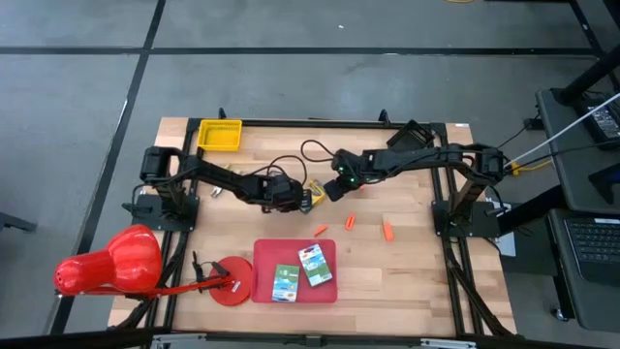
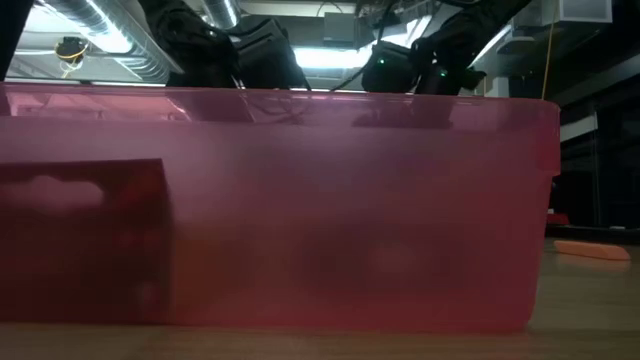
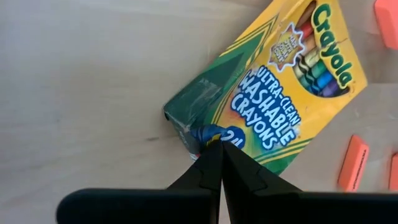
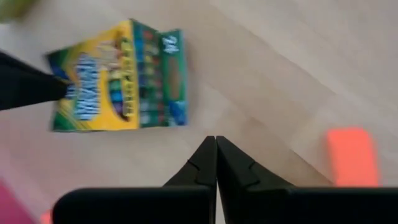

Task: Pick & Place School Supplies
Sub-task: Put the yellow crayon box into the pink bin

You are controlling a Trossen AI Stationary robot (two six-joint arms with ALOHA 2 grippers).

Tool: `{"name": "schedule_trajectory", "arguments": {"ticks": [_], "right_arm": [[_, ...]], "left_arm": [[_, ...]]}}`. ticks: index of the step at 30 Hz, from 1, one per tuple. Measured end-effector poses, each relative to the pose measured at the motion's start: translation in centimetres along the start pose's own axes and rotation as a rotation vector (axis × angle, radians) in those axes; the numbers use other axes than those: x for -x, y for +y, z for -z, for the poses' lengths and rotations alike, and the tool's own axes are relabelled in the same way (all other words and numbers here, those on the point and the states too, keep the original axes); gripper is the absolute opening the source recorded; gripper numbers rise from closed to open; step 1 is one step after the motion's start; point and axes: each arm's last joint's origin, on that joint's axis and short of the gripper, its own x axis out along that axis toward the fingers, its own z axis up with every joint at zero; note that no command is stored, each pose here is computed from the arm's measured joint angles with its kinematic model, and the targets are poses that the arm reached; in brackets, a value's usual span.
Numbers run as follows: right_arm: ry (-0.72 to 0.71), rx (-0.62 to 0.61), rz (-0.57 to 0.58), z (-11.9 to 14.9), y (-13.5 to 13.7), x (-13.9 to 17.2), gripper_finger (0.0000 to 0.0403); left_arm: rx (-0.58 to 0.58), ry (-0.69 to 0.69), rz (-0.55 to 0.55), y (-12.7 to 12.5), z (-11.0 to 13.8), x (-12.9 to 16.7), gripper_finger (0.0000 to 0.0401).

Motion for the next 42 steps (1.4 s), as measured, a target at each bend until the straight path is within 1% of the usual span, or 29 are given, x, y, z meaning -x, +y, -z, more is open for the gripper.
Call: {"name": "schedule_trajectory", "arguments": {"ticks": [3, 6, 9, 14, 18, 22, 28, 34, 42], "right_arm": [[0.001, 0.007, -0.095, -0.3, 0.5, 0.0, 0.002], [-0.003, -0.009, -0.158, -0.7, 0.8, 0.1, 0.0048], [0.01, -0.029, -0.188, -0.9, 0.7, 0.1, 0.0083], [0.031, -0.043, -0.205, -1.2, 0.2, 0.1, 0.014], [0.031, -0.061, -0.206, -1.6, -0.3, 0.0, 0.0165], [0.049, -0.071, -0.221, -1.8, -0.7, -0.6, 0.0165], [0.025, -0.083, -0.27, -2.3, -0.4, -0.9, 0.0143], [0.028, -0.088, -0.277, -2.4, -0.5, -1.4, 0.0127], [0.079, -0.119, -0.274, -2.1, -0.8, -3.2, 0.0132]], "left_arm": [[-0.003, 0.004, -0.012, 0.1, 0.3, 0.0, 0.0003], [0.003, -0.002, -0.015, 0.2, 0.5, 0.1, 0.0003], [0.005, -0.005, -0.016, 0.2, 0.6, 0.1, 0.0003], [0.002, -0.004, -0.018, 0.2, 0.7, 0.1, 0.0003], [0.002, 0.001, -0.035, 0.4, 1.1, 0.1, 0.0003], [0.001, -0.001, -0.037, 0.5, 1.3, 0.2, 0.0003], [0.001, -0.003, -0.036, 0.5, 1.3, 0.1, 0.0003], [0.001, -0.003, -0.036, 0.5, 1.3, 0.1, 0.0003], [0.001, -0.003, -0.035, 0.5, 1.3, 0.1, 0.0003]]}}
